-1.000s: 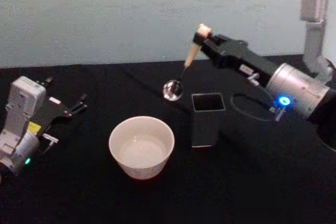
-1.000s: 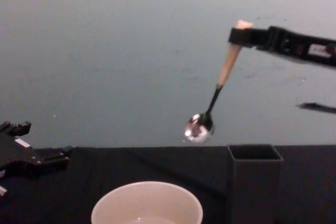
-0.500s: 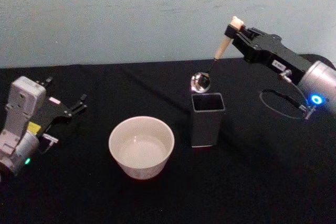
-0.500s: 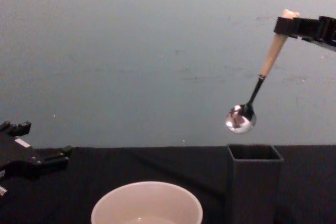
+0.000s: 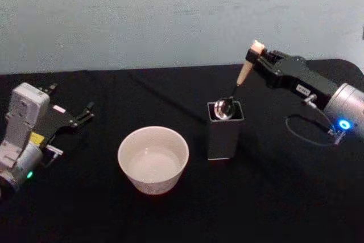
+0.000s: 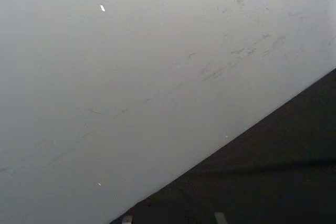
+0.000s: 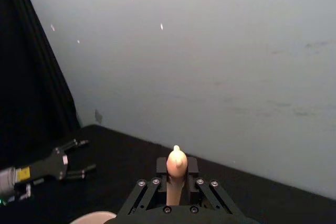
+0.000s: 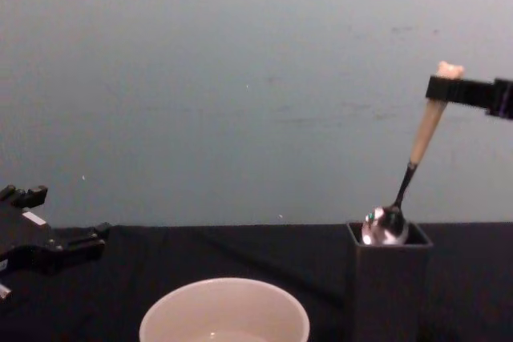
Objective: Pick up the stirring spoon with one hand, stir inside the cup, then place it back in its original position.
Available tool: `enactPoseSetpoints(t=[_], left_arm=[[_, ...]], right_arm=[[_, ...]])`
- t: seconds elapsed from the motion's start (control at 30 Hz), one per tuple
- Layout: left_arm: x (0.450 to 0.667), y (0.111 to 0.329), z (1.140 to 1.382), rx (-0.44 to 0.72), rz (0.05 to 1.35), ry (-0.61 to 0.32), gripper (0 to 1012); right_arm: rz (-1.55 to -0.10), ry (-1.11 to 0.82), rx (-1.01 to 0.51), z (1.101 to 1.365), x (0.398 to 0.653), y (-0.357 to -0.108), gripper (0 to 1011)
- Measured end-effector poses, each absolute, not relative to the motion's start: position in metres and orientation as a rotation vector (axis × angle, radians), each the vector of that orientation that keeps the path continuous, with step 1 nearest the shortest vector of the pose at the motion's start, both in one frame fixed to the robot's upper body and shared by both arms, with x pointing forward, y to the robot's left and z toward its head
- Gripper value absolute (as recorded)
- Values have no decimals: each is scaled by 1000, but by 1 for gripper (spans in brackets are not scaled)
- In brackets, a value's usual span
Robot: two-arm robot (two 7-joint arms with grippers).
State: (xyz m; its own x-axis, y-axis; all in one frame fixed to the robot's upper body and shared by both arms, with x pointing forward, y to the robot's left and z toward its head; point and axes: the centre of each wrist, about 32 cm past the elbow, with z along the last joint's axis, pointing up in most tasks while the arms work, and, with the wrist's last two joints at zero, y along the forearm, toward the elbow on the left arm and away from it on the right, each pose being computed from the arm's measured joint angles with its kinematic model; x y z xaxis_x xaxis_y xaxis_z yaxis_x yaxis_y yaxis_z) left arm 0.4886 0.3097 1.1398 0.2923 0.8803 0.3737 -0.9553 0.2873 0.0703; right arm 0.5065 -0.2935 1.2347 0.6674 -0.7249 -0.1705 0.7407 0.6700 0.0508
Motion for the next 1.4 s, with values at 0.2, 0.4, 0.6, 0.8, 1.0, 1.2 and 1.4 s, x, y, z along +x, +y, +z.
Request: enactPoseSetpoints(t=[0.2,0.4,0.6,0.8,1.0,1.2,1.4], left_arm=[[489,310,1140,304,1248,-285,1001],[489,310,1140,304,1248,-285,1001],[489,310,1140,304,1248,-285,1001],[489,310,1140,304,1248,-285,1001],[489,310,1140,304,1248,-285,1001],[489,310,1140,304,1248,-285,1001],[489,310,1140,304,1248,-285,1001]], right_arm=[[-827,153,78,1222,507,-289,212],[-828,158,36,1212,511,-286,212],[-822,161,-7,1201,513,-284,212],[-822,169,-36,1193,515,-282,212],[-821,177,-56,1188,516,-281,212],[-817,185,-69,1185,517,-280,212],[-816,188,-82,1184,517,-280,212]])
